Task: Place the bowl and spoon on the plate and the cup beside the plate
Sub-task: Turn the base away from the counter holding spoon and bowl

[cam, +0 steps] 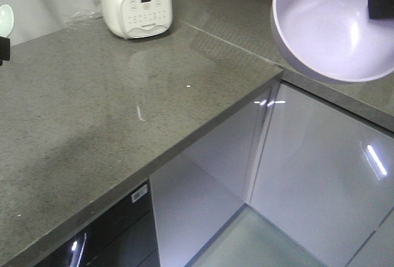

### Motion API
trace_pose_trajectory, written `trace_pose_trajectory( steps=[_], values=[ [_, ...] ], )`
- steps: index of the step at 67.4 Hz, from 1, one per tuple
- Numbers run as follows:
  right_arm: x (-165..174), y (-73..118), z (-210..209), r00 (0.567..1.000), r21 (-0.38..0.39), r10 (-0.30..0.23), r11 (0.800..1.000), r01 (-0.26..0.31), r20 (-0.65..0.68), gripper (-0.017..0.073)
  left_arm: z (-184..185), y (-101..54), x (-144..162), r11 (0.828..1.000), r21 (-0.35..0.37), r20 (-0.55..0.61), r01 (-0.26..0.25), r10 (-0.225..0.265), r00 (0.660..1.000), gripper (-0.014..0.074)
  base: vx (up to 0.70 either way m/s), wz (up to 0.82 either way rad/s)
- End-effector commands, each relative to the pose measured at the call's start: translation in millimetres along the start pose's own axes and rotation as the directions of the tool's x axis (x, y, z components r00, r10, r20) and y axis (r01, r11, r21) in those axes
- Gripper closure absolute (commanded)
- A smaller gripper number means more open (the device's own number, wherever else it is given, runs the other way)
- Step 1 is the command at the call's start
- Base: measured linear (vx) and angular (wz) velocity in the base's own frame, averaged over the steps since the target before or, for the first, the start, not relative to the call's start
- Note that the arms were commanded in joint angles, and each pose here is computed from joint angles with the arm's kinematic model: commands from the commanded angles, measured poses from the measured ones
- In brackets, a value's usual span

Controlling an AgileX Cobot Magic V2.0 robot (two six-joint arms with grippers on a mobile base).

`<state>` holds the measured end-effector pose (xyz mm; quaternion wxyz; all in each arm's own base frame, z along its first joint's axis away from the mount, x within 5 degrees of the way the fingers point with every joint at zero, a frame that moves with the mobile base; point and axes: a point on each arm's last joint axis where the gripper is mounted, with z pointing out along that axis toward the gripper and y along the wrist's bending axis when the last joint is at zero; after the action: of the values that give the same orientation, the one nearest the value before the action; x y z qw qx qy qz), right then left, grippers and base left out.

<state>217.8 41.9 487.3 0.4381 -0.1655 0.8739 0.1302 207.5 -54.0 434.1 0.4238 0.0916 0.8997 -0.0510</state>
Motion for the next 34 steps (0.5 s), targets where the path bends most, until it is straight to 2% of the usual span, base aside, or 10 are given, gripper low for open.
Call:
trace_pose_trajectory(
  steps=[1, 34],
  values=[
    [-9.6, 3.3, -15.0, 0.994, 0.014, -0.005, 1.000, 0.004, 0.108, 0.0564, -13.7, -1.2, -9.7, 1.000, 0.014, 0.101, 0.010, -0.011, 0.995, 0.0601, -0.02, -0.30],
    [-9.6, 3.3, -15.0, 0.994, 0.014, -0.005, 1.000, 0.004, 0.108, 0.0564, -13.7, -1.2, -9.7, 1.000, 0.014, 0.101, 0.010, -0.011, 0.995, 0.0601, -0.03, -0.28]
  ],
)
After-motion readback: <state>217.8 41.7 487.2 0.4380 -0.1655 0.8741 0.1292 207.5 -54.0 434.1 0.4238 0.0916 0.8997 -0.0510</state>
